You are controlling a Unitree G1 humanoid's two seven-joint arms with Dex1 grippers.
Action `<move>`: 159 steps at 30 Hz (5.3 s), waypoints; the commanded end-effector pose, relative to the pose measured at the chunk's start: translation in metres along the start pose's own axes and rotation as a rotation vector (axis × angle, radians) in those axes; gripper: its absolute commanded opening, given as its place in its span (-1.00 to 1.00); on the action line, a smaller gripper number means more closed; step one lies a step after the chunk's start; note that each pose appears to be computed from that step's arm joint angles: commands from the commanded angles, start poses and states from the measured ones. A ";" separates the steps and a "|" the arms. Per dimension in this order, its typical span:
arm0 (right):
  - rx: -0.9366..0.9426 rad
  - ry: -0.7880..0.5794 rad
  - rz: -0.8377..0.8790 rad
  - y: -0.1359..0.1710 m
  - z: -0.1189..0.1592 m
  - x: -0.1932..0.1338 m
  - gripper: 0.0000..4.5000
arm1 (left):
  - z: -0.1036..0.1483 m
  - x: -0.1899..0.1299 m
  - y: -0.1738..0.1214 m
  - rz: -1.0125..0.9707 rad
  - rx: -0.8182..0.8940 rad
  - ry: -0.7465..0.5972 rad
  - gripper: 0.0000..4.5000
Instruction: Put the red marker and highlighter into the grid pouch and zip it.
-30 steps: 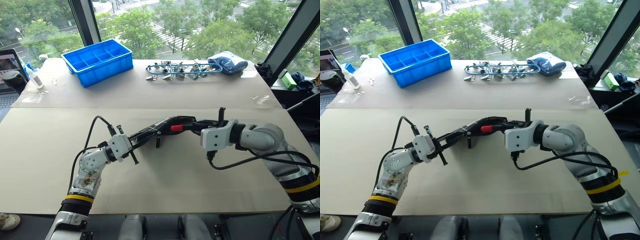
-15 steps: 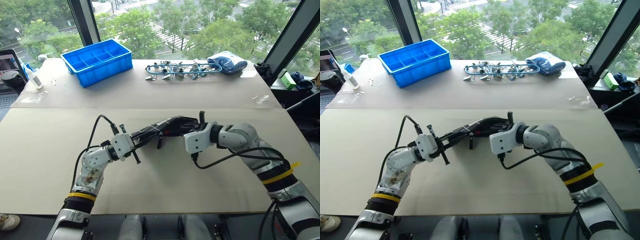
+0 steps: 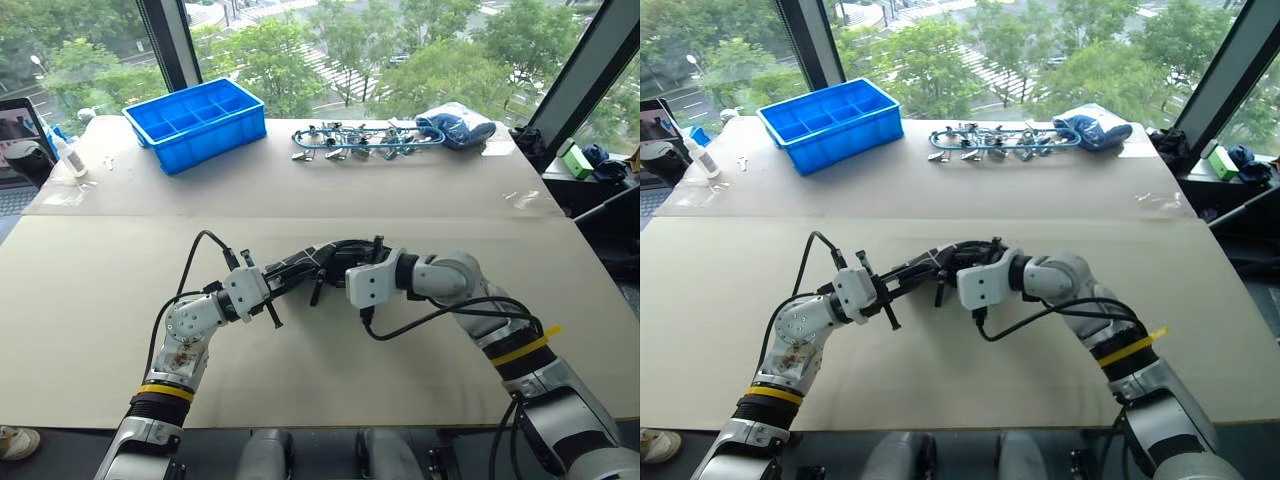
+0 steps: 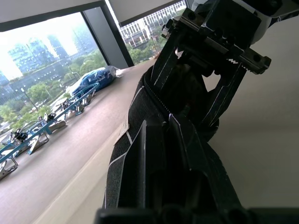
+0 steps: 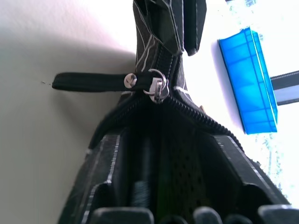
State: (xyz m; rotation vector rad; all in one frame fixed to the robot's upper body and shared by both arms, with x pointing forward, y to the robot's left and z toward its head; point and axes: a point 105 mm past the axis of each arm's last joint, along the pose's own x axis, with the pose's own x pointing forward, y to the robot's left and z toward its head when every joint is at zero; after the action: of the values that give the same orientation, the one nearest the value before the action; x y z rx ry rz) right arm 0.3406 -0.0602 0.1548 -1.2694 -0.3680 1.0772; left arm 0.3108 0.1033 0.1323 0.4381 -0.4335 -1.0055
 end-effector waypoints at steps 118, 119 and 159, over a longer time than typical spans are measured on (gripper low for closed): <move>1.143 0.464 -0.261 0.020 -0.112 -0.149 -0.96 | 0.012 0.003 0.001 -0.016 0.031 -0.049 -1.00; 1.151 0.443 -0.250 0.021 -0.109 -0.146 -0.96 | 0.012 0.003 0.001 -0.016 0.030 -0.049 -1.00; 1.288 0.185 -0.148 0.026 -0.046 -0.178 0.45 | 0.021 -0.028 0.020 -0.205 -0.127 -0.106 0.90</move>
State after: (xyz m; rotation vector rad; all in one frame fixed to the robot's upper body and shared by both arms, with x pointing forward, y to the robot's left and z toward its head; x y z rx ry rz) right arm 0.2758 -0.2245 0.1566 -0.1327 0.4167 0.8101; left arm 0.2930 0.1208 0.1292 0.4491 -0.4215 -1.3578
